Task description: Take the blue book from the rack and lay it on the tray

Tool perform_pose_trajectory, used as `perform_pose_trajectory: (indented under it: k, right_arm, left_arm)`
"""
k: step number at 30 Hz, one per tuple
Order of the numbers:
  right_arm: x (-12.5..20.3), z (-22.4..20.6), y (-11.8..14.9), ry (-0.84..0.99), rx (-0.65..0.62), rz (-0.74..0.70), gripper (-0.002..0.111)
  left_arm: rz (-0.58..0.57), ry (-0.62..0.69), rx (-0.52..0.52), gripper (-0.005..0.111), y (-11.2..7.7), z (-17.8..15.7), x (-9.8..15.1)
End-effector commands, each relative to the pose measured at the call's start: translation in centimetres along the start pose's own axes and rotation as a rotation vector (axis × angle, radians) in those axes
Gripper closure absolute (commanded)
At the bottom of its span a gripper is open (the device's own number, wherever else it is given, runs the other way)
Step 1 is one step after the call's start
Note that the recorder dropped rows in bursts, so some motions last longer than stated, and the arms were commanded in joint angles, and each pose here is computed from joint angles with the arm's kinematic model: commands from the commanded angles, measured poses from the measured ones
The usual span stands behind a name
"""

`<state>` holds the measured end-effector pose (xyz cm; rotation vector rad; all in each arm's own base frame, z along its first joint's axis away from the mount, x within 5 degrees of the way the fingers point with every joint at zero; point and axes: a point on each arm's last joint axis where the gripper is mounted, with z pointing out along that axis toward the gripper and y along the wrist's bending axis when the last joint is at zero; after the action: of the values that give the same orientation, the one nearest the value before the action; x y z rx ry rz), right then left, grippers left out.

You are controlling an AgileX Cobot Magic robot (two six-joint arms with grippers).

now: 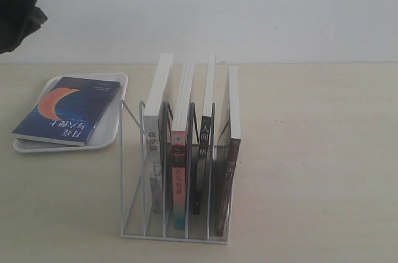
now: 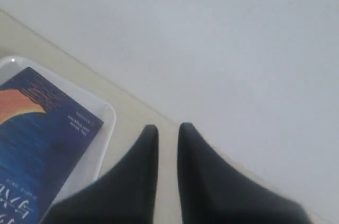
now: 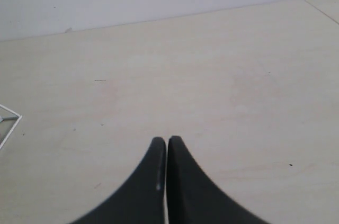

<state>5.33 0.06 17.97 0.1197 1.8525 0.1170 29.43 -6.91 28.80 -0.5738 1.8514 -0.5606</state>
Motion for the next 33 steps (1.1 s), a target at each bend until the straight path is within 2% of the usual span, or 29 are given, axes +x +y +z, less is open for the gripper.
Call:
perform_pose_trajectory:
  k: [1, 7, 12, 33]
  right_arm:
    - [-0.1, 0.0, 0.0, -0.008, 0.002, -0.007, 0.108]
    - [-0.1, 0.0, 0.0, -0.008, 0.002, -0.007, 0.108]
    - [-0.1, 0.0, 0.0, -0.008, 0.002, -0.007, 0.108]
    - [-0.1, 0.0, 0.0, -0.008, 0.002, -0.007, 0.108]
  left_arm:
    - [0.029, 0.039, 0.035, 0.102, 0.7, -3.5, 0.7]
    - [-0.052, 0.032, 0.036, 0.102, 2.8, -7.2, 2.0]
    - [-0.056, 0.028, 0.075, 0.102, 2.6, -8.6, 1.8]
    - [-0.05, 0.017, 0.086, 0.102, 2.5, -9.0, 1.6]
